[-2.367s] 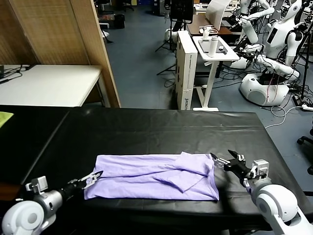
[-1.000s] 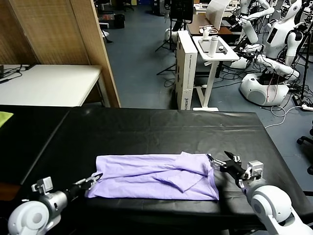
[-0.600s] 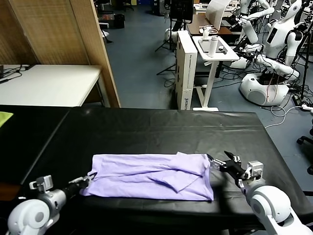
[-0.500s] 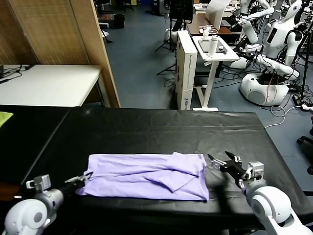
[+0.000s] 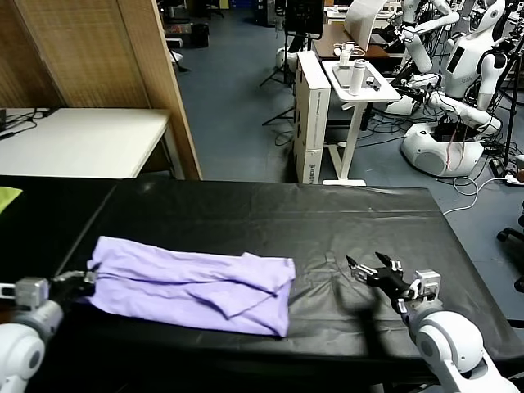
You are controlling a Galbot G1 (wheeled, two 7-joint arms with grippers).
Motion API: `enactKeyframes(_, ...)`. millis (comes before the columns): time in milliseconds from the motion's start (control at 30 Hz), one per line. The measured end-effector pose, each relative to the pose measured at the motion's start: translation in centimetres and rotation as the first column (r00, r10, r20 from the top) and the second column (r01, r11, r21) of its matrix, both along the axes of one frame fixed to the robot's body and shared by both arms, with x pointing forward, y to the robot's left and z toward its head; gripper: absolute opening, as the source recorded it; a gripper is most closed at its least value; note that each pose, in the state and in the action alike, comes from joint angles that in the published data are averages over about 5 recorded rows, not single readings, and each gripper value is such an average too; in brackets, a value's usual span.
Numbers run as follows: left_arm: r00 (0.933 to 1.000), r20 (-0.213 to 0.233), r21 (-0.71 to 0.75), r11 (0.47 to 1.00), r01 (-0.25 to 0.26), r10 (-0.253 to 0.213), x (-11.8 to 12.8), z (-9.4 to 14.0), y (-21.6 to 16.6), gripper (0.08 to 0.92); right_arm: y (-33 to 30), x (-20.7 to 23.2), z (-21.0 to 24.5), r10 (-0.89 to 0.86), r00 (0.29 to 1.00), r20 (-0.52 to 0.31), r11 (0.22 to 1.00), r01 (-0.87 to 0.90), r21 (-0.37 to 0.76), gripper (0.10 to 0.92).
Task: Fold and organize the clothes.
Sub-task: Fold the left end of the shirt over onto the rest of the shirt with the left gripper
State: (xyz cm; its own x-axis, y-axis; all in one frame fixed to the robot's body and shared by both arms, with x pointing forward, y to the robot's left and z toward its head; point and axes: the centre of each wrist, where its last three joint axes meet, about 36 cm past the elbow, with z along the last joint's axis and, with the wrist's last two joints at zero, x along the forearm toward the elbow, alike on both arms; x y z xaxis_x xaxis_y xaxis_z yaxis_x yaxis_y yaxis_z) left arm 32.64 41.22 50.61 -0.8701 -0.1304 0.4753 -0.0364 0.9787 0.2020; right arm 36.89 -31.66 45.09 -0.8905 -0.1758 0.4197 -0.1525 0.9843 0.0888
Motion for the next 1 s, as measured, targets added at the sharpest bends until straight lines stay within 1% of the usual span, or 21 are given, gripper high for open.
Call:
enactKeyframes(100,1.0,-0.002,-0.023,1.0,-0.001,0.001,-0.3,0.1,-0.5,0.186,-0.1,-0.3,0.0,-0.008,1.0,0.0,1.0,0.008,-0.003,0.907)
enactKeyframes(233,0.9996,-0.022,-0.151,0.989,0.012,-0.015,-0.8,-0.2,-2.3,0.186,-0.2,-0.7,-0.1,-0.02,1.0,-0.002,1.0,0.02,-0.009,0.907)
enactKeyframes(333,0.9986,-0.032,-0.262,0.965,0.032,-0.042,-1.1,-0.5,-4.3,0.186,-0.2,-1.0,-0.2,-0.026,1.0,-0.003,1.0,0.026,-0.013,0.907)
enactKeyframes(500,0.9951,-0.024,-0.406,0.91,0.078,-0.096,-1.2,-0.9,-7.8,0.186,0.0,-1.5,-0.5,-0.033,0.999,-0.007,0.999,0.033,-0.017,0.907)
enactKeyframes(633,0.991,-0.019,-0.475,0.873,0.107,-0.132,-0.8,-1.4,-9.9,0.186,0.0,-1.8,-0.7,-0.04,0.999,-0.012,0.999,0.04,-0.021,0.907)
enactKeyframes(800,0.9831,-0.01,-0.545,0.825,0.148,-0.183,-0.2,-1.8,-12.1,0.186,0.1,-2.0,-0.9,-0.044,0.999,-0.016,0.999,0.044,-0.023,0.907)
enactKeyframes(1000,0.9747,0.002,-0.599,0.78,0.18,-0.223,0.3,-2.2,-14.2,0.186,0.4,-2.0,-1.0,-0.043,0.999,-0.017,0.999,0.042,-0.019,0.907)
